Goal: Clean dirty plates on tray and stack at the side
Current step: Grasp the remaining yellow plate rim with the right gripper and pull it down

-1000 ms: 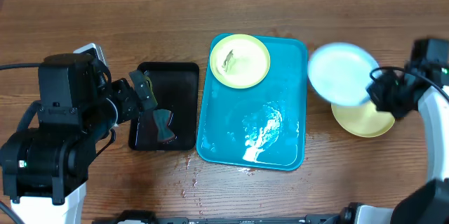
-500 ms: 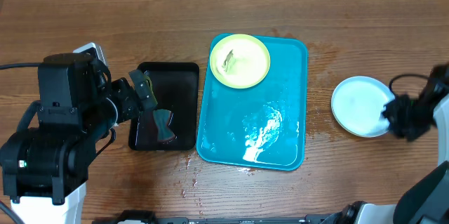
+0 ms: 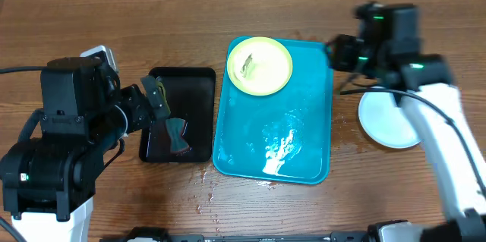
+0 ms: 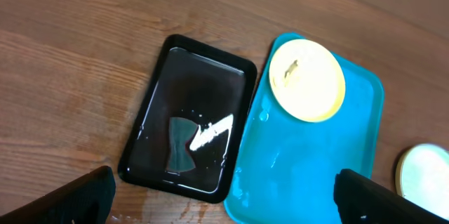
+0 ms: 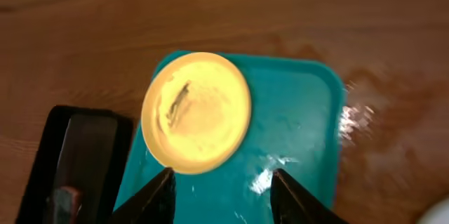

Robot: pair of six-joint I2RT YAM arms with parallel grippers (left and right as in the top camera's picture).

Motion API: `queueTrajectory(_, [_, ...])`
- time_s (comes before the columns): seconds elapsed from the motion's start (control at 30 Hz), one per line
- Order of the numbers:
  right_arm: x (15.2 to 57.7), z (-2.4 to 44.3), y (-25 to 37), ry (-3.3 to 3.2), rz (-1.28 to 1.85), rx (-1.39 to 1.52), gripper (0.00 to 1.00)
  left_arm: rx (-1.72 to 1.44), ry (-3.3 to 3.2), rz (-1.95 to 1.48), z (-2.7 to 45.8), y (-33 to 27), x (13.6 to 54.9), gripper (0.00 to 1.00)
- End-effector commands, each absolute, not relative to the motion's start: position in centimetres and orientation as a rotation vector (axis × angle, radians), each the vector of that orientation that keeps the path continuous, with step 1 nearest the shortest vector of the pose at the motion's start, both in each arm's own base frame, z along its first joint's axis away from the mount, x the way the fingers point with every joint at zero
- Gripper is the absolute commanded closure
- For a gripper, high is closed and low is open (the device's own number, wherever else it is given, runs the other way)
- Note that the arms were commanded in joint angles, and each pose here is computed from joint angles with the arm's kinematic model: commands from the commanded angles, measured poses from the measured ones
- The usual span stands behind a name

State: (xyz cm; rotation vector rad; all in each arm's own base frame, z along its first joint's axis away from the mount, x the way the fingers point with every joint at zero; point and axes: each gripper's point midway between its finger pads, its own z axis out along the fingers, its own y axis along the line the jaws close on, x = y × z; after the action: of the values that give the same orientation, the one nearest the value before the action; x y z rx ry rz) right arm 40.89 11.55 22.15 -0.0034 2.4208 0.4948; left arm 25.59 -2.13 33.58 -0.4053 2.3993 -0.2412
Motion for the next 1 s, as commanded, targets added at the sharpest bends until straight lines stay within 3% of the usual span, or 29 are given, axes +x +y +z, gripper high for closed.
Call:
queueTrajectory(0.0, [42.7,16.2,13.2,2.499,0.335,-0.056,0.51,-0.254,2.394,-0.257,34.4,-2.9,25.6,0.0])
queueTrajectory(0.1, [44.9,11.0,14.8,2.538,0.297,-0.081,0.44,-0.238,2.399,-0.252,34.3,-2.9,25.5,0.0])
queueTrajectory(0.37, [46.1,1.8,16.4,2.646,0.335,-0.108,0.42,-0.24,2.413,-0.25,34.1,-2.9,25.2,0.0])
queueTrajectory(0.43, [45.6,1.1,17.1,2.669,0.388,-0.122,0.47,-0.24,2.417,-0.249,34.0,-2.9,25.2,0.0])
queueTrajectory(0.5, [45.3,0.9,17.3,2.681,0.412,-0.127,0.76,-0.24,2.417,-0.25,34.0,-2.9,25.2,0.0])
queueTrajectory(0.53, [45.3,0.9,17.4,2.684,0.419,-0.116,0.95,-0.24,2.417,-0.25,34.0,-2.9,25.2,0.0])
queueTrajectory(0.57, [45.2,1.1,17.4,2.689,0.423,-0.099,0.96,-0.24,2.417,-0.25,34.0,-2.9,25.2,0.0])
queueTrajectory(0.7, [45.0,3.7,16.6,2.698,0.435,-0.005,0.96,-0.241,2.417,-0.249,34.0,-2.9,25.2,0.0])
queueTrajectory(0.83, [44.7,9.7,15.3,2.639,0.443,0.028,0.96,-0.241,2.419,-0.248,34.0,-2.9,25.1,0.0])
queueTrajectory(0.97, [41.9,15.7,13.9,2.599,0.44,0.034,0.96,-0.246,2.443,-0.239,33.6,-2.8,24.7,0.0])
